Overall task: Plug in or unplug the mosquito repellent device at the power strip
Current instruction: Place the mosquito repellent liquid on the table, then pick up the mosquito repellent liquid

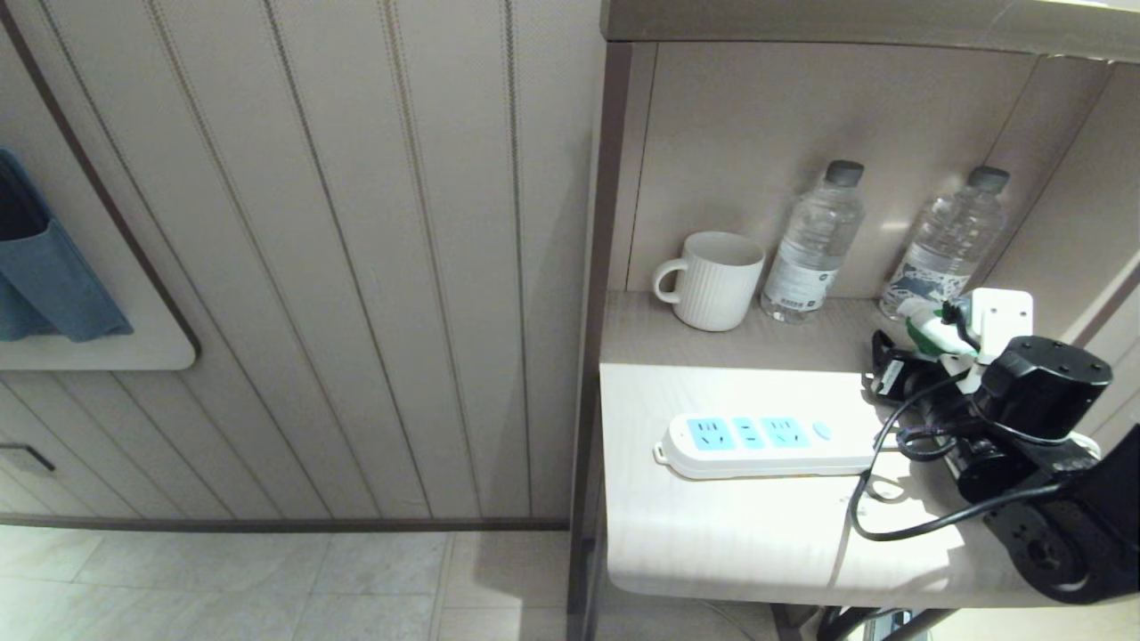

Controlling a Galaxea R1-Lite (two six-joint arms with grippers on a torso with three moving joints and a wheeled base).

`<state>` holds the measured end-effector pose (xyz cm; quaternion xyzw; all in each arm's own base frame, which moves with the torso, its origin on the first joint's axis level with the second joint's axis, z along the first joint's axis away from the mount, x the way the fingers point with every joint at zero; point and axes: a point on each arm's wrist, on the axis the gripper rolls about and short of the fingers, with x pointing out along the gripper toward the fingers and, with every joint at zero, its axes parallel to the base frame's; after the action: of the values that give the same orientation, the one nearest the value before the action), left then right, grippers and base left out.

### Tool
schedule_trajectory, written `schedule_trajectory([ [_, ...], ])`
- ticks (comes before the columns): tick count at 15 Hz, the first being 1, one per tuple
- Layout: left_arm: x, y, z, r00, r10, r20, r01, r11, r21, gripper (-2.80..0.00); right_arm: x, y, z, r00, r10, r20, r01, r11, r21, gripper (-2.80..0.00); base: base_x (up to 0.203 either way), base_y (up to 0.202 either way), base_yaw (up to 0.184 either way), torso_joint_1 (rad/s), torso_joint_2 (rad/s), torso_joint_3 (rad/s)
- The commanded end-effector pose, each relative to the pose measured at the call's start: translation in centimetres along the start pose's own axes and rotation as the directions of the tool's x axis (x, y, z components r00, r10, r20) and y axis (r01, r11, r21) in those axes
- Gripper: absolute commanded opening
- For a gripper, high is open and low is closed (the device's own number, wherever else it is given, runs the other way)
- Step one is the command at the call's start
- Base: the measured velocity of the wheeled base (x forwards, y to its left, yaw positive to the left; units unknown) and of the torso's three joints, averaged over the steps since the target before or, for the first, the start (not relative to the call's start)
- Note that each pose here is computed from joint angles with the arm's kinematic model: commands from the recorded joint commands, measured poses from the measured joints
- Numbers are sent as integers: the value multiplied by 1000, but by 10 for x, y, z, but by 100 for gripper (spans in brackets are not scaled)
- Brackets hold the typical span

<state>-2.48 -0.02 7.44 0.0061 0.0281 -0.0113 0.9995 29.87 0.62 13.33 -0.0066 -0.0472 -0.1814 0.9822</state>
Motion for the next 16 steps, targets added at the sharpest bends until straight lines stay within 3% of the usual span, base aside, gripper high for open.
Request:
schedule_trajectory([
  [1,0,0,0,1000,1,-1,-1,1000,0,-280,-1,-1,7,999,-4,50,3,1000,22,0,0,0,0,0,0,0],
  [11,0,0,0,1000,-1,-2,1,1000,0,-280,-46,-16,47,989,16,144,-22,999,41,0,0,0,0,0,0,0],
  [16,0,0,0,1000,-1,-1,1,1000,0,-280,-83,-35,84,961,-3,277,-12,999,53,0,0,0,0,0,0,0],
])
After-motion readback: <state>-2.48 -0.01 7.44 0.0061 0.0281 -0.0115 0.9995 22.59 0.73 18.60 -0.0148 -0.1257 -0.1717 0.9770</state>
